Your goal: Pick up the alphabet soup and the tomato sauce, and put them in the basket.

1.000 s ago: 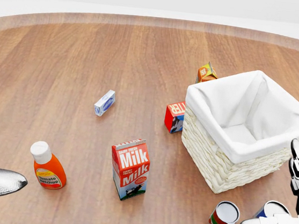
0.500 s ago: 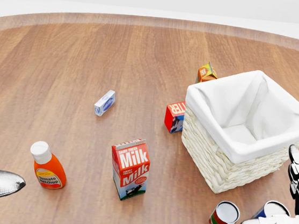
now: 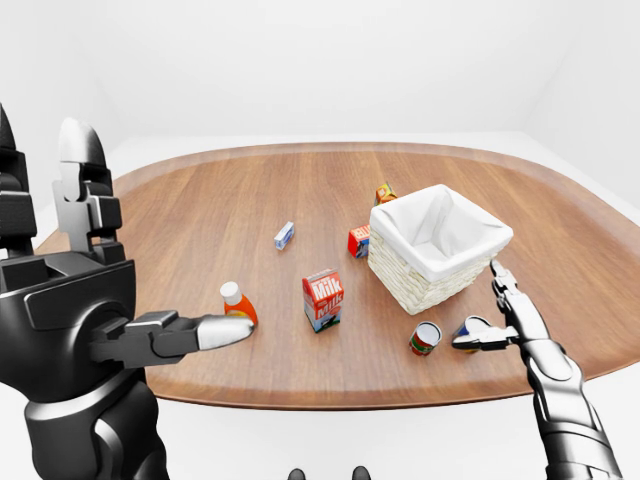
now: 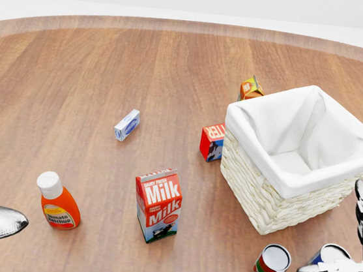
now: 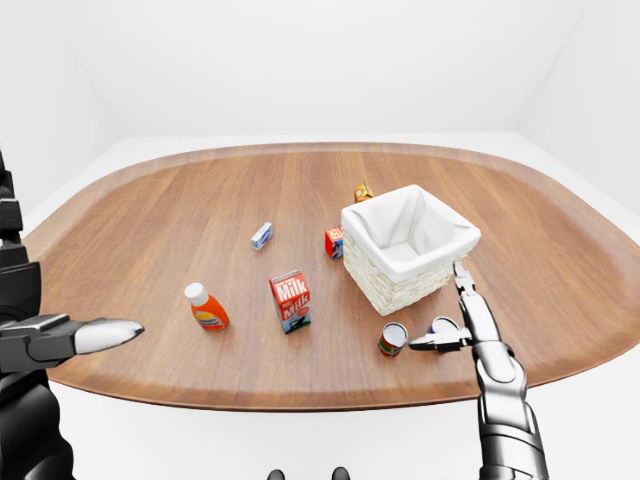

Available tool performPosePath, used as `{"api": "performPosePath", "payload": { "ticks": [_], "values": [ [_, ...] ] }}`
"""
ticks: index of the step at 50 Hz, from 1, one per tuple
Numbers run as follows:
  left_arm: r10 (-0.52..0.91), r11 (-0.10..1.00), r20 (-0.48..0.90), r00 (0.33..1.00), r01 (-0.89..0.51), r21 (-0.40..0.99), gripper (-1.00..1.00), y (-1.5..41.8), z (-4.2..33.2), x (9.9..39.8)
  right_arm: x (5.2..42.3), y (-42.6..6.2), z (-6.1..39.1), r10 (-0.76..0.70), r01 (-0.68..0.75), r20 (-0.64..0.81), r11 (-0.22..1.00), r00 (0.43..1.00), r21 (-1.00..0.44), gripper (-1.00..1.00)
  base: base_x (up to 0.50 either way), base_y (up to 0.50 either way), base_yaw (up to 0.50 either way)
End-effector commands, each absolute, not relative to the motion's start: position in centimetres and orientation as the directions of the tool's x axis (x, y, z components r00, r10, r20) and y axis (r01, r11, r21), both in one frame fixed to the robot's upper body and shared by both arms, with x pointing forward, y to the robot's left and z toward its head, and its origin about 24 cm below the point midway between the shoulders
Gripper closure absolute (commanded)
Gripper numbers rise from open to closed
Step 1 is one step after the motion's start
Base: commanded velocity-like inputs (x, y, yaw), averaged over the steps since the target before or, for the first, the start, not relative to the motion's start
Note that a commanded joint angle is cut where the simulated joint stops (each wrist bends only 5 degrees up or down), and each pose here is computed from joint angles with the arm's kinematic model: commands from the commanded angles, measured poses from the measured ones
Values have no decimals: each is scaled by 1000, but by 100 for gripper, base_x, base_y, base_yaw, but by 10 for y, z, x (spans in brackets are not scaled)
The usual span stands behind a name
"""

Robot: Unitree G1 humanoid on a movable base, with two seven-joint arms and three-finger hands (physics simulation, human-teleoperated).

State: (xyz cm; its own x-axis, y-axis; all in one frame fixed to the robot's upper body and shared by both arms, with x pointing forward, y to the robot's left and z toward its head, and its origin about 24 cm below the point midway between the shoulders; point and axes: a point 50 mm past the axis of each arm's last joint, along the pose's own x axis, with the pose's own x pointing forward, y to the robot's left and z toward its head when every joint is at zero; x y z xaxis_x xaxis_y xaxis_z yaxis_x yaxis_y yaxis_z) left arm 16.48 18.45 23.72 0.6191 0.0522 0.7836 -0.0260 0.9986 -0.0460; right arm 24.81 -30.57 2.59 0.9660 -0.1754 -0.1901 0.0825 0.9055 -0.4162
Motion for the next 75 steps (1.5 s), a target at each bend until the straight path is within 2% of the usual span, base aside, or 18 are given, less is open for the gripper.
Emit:
{"api": "performPosePath", "payload": {
  "ticks": [1, 10, 22, 48, 75],
  "values": [
    [52, 999, 790, 611, -24, -47, -93, 184, 239, 165, 246, -315, 35, -188, 93, -174, 890, 967, -447, -100, 0, 0, 0],
    [55, 998, 787, 615, -23, -51, -93, 184, 238, 164, 249, -312, 44, -162, 43, -190, 857, 968, -514, -100, 0, 0, 0],
    [60, 998, 789, 612, -24, -58, -94, 186, 238, 163, 251, -300, 28, -109, -72, -272, 813, 956, -578, -100, 0, 0, 0],
    [65, 997, 795, 603, -15, -70, -93, 187, 240, 161, 253, -306, 32, -118, -80, -283, 796, 952, -601, -100, 0, 0, 0],
    [72, 997, 801, 594, -15, -78, -94, 188, 242, 160, 259, -306, 24, -112, -175, -348, 700, 931, -693, -100, 0, 0, 0]
  ]
}}
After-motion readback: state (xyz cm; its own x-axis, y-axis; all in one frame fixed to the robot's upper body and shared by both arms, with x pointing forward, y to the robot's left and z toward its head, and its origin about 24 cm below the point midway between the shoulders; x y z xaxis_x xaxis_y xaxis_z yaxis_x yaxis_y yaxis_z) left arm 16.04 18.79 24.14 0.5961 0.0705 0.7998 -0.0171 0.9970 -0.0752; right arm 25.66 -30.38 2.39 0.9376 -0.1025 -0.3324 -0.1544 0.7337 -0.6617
